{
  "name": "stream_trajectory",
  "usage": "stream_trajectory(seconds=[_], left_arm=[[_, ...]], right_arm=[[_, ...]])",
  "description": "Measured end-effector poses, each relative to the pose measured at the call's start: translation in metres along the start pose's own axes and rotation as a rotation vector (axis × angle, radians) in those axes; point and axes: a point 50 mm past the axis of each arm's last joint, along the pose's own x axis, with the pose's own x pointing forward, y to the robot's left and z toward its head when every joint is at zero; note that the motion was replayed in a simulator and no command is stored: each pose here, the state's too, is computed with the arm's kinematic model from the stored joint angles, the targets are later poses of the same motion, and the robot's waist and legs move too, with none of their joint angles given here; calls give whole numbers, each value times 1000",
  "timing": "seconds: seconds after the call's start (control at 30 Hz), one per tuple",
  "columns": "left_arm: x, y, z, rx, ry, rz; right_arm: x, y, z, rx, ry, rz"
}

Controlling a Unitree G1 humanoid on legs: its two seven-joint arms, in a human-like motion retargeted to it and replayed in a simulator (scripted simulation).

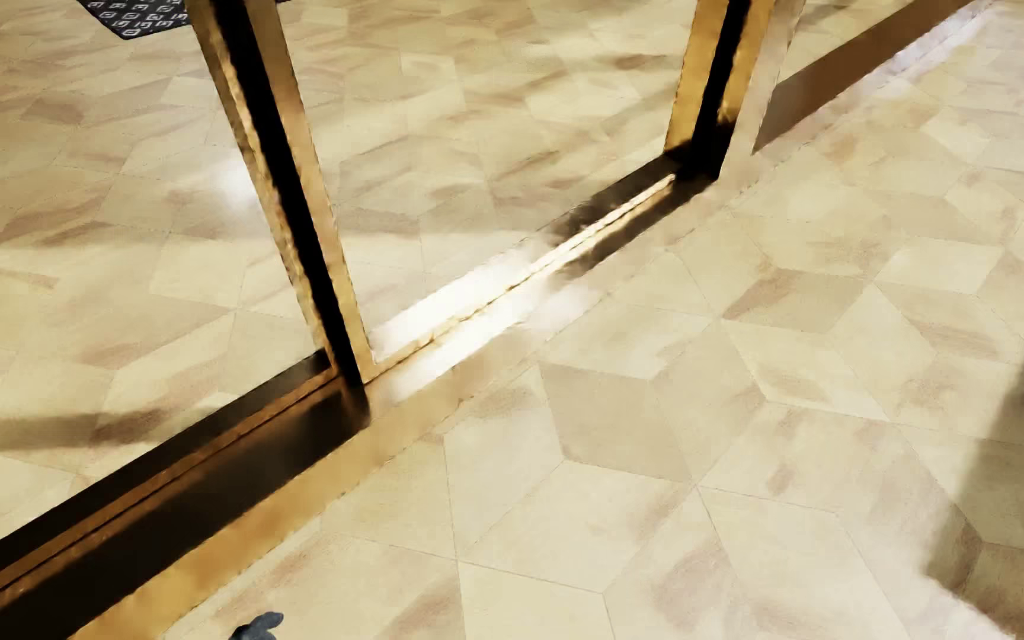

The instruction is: Walk to the table

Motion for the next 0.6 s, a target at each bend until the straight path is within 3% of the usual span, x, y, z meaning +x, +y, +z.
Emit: stream_trajectory(seconds=[0.07, 0.13, 0.17, 0.27, 0.33, 0.47, 0.53, 0.6], left_arm=[[-8, -30, -46, 41, 199, -151], [-23, -52, -73, 218, 185, -273], [-32, -61, -84, 231, 177, -306], [-55, -77, -112, 28, 266, -350], [-63, -85, -121, 50, 294, -400], [-50, -83, -97, 310, 166, -455], [-40, -71, -66, 251, 62, -348], [-33, -49, -30, 128, -102, -204]], right_arm=[[0, -57, 11, 32, -51, -189], [-7, -120, 19, 55, -88, -361], [-14, -149, 22, 62, -98, -443], [-47, -216, 24, 140, -142, -712], [-68, -240, 18, 220, -201, -864], [-73, -229, -18, 390, -190, -939], [-53, -193, -32, 447, -106, -808], [-27, -144, -35, 390, -31, -580]])
